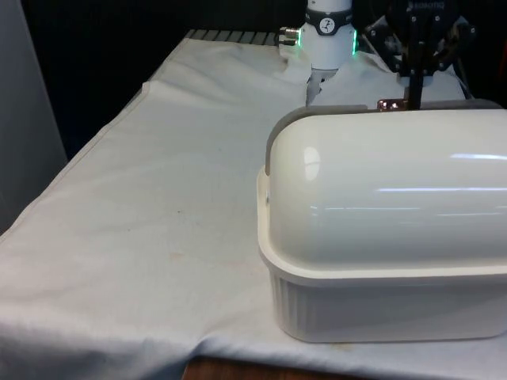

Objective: Open the lid, then close it.

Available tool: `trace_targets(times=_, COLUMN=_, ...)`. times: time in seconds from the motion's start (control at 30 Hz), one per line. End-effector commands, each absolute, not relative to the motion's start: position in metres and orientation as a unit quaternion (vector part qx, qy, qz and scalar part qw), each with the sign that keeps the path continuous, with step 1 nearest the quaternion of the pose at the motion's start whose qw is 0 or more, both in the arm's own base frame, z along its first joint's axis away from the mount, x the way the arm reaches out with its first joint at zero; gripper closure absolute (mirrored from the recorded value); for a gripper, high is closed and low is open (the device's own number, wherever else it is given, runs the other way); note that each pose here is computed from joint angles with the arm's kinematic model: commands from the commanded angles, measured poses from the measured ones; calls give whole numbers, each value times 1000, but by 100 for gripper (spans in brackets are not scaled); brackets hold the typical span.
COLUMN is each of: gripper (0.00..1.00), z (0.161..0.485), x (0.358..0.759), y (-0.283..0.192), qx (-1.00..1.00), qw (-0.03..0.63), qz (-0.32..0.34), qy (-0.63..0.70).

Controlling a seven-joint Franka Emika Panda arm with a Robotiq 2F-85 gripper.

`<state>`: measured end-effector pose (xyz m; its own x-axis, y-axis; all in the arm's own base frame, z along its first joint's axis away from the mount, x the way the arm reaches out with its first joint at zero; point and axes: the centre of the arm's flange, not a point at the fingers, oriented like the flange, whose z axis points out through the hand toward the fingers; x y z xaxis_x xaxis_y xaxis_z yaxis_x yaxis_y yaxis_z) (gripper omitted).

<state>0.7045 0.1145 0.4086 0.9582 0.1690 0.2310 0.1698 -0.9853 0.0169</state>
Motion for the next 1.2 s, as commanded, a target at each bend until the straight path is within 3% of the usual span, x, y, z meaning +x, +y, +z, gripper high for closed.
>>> trace_targets(times=0.0, gripper=100, z=405, x=701, y=116, qx=-990, qw=4, qz=-114, qy=-86)
trace_targets(times=1.17, gripper=100, z=354, x=654, y=112, qx=-995, qw=2, qz=-30, qy=-91)
